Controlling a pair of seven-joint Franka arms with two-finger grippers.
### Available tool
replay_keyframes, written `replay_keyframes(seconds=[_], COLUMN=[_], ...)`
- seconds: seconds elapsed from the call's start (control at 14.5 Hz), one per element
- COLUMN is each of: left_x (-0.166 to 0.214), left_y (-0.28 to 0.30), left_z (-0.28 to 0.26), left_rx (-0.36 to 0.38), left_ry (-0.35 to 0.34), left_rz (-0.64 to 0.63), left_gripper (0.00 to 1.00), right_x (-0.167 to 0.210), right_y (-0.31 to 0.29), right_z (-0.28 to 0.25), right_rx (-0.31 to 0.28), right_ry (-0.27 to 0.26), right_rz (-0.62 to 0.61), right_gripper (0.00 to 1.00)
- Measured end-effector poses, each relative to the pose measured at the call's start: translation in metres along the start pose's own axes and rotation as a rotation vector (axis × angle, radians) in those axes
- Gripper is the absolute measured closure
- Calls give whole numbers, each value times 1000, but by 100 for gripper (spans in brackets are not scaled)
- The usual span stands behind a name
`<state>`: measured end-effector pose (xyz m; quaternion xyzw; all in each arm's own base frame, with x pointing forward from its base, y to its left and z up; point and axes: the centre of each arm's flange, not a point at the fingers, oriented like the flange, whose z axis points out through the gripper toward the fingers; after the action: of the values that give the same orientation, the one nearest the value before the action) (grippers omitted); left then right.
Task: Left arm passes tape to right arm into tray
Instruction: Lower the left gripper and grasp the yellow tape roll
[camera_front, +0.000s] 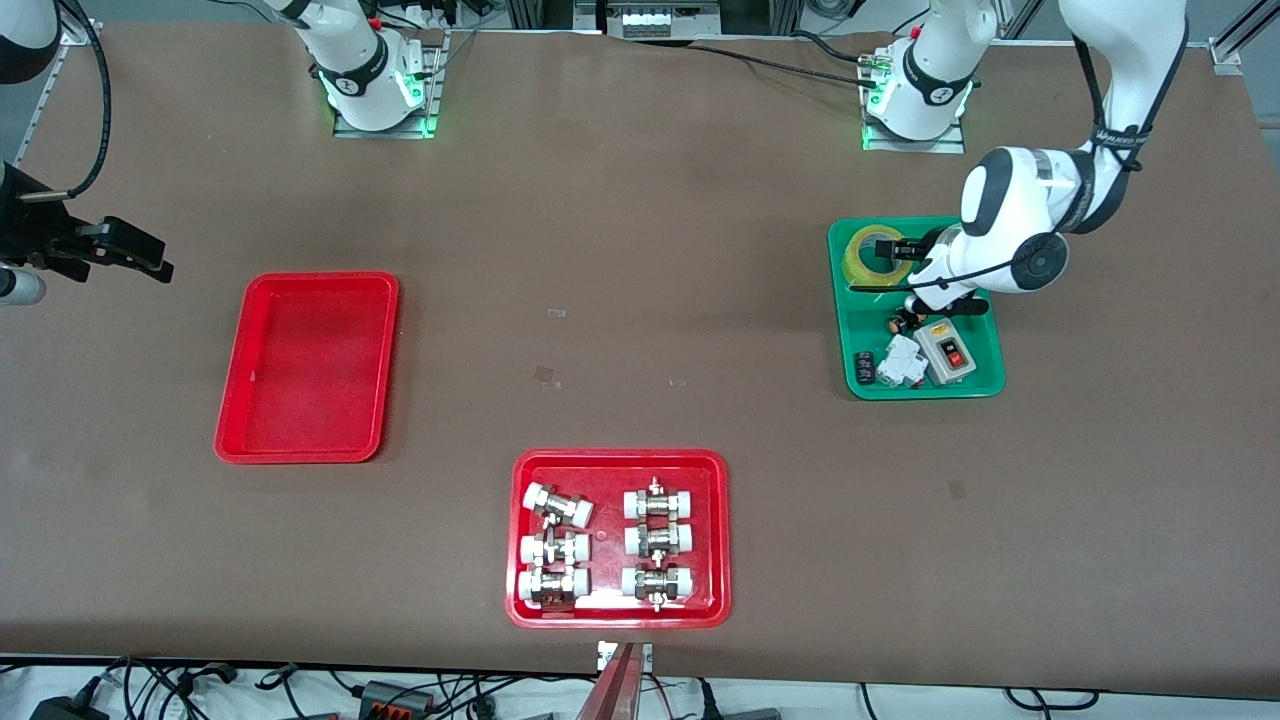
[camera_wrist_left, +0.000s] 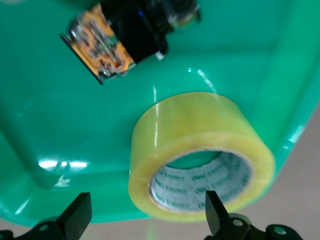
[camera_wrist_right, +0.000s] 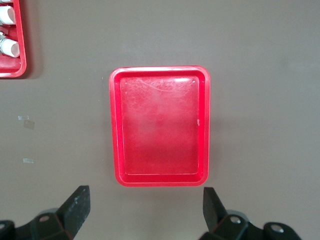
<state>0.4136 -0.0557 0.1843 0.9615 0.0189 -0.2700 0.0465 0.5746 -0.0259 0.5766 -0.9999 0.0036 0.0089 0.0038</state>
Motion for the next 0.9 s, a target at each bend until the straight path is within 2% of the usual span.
replay_keyframes(seconds=[0.14,0.35,0.69,0.83,0.9], left_x=[0,0,1,4,4], left_y=[-2,-2,-2,-4,-7], left_z=[11,12,9,4,4], left_rx=[-2,-2,-2,-7,-10], left_ry=[-14,-14,-7,7,7], left_rz=[-4,-4,-3,-9,-13], left_gripper=[0,8,62,76,77], right_x=[0,0,0,0,0], right_y=[0,0,0,0,0], right_z=[0,0,1,1,1], right_rx=[0,0,0,0,0], right_ry=[0,-1,-1,-1,-1], right_rz=[0,0,0,0,0], right_gripper=[0,0,0,0,0])
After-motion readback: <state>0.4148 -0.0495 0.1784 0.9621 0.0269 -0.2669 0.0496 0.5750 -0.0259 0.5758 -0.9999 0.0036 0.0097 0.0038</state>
